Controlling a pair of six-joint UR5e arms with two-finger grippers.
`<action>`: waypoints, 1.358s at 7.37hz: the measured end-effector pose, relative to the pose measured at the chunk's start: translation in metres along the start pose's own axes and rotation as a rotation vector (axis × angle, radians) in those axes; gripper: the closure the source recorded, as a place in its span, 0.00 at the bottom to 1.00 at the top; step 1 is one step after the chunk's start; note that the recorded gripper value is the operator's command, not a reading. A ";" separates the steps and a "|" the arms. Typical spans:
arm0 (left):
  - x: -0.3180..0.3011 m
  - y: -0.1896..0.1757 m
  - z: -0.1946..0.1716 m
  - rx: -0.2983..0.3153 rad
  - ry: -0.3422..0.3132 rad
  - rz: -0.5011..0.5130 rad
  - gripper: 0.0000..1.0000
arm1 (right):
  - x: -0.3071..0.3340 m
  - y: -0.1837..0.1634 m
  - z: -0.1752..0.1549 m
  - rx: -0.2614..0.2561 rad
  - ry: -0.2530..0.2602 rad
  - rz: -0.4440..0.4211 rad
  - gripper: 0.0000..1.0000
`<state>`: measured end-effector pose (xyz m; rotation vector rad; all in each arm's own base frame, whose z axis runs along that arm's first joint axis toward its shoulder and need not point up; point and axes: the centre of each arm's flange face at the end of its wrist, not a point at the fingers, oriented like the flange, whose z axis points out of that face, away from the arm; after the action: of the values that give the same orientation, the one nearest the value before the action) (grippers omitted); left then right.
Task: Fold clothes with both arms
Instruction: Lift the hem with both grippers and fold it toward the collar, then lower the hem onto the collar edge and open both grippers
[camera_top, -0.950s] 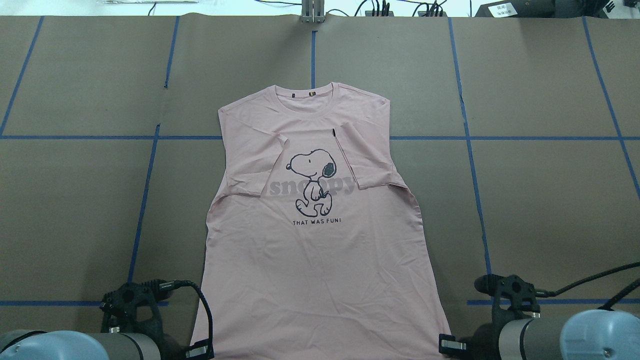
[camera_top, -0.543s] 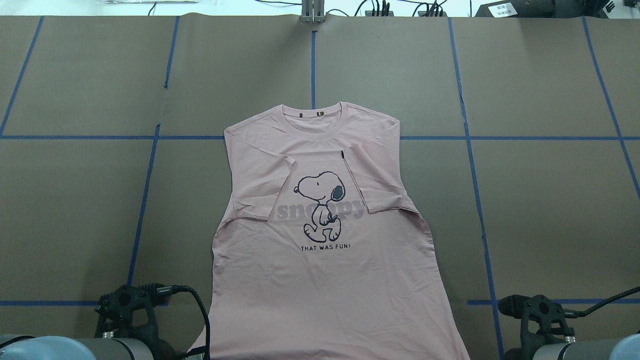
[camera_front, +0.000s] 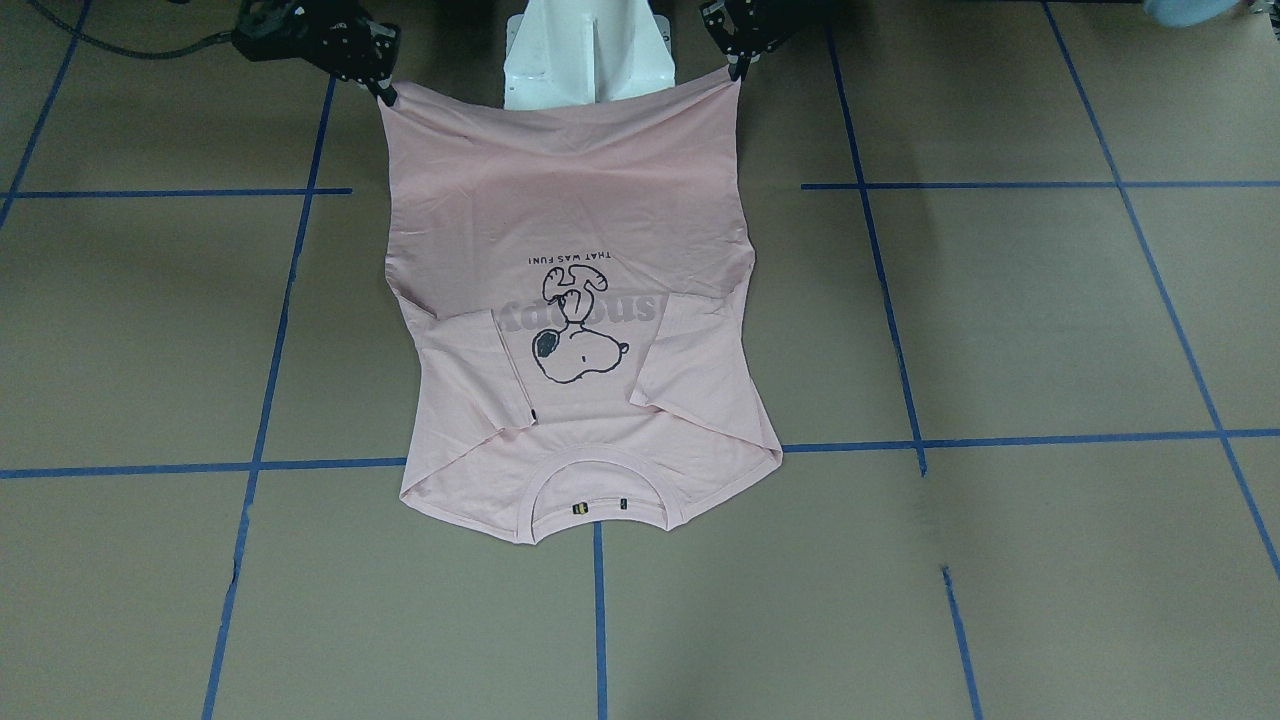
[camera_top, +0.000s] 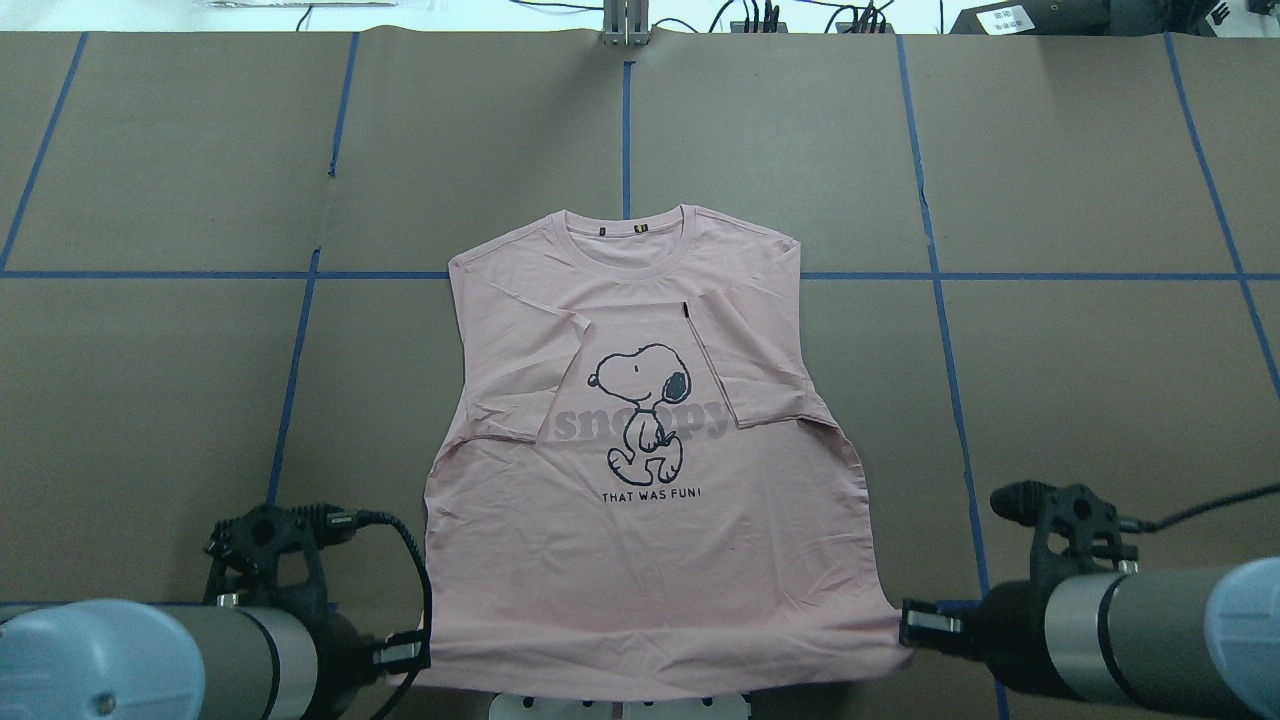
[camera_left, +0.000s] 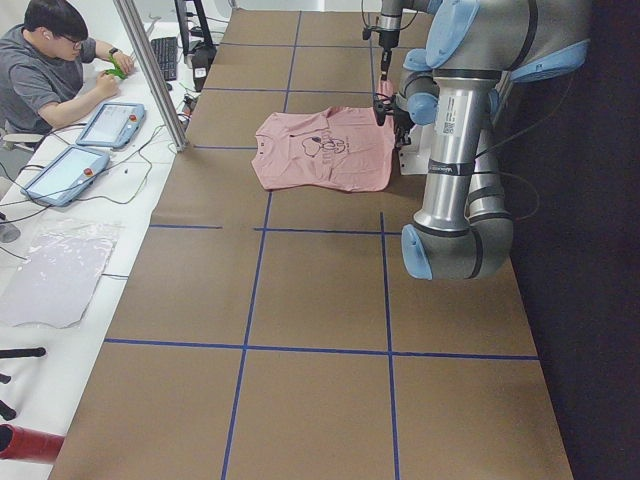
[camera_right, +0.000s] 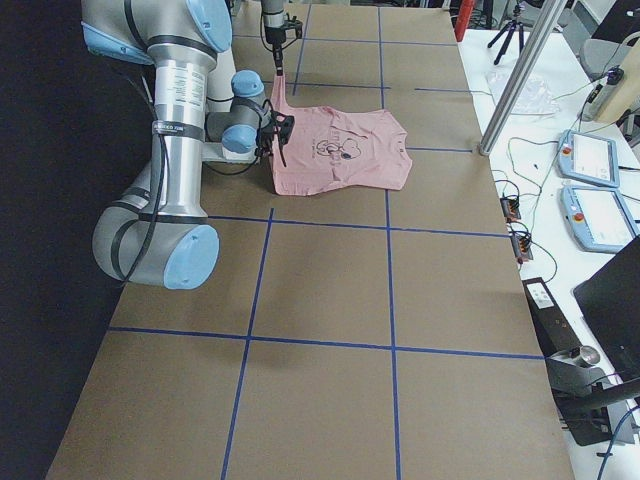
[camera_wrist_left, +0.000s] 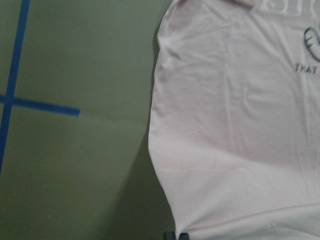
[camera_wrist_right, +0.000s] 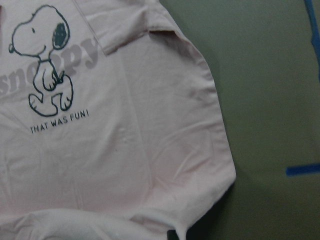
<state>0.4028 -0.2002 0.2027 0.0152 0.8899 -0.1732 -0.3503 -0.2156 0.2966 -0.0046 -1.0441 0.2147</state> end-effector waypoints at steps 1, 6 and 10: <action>0.005 -0.031 0.007 0.052 -0.016 0.011 1.00 | -0.007 -0.036 0.011 0.068 -0.001 -0.054 1.00; 0.016 -0.197 0.056 0.264 -0.072 0.000 1.00 | -0.066 -0.217 0.053 0.279 0.040 -0.179 1.00; 0.000 -0.288 0.102 0.349 -0.074 -0.009 1.00 | -0.105 -0.338 0.090 0.340 0.142 -0.180 1.00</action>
<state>0.4366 -0.4924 0.2839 0.3279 0.7773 -0.3333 -0.4195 -0.5741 0.2876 0.3753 -0.8506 0.2231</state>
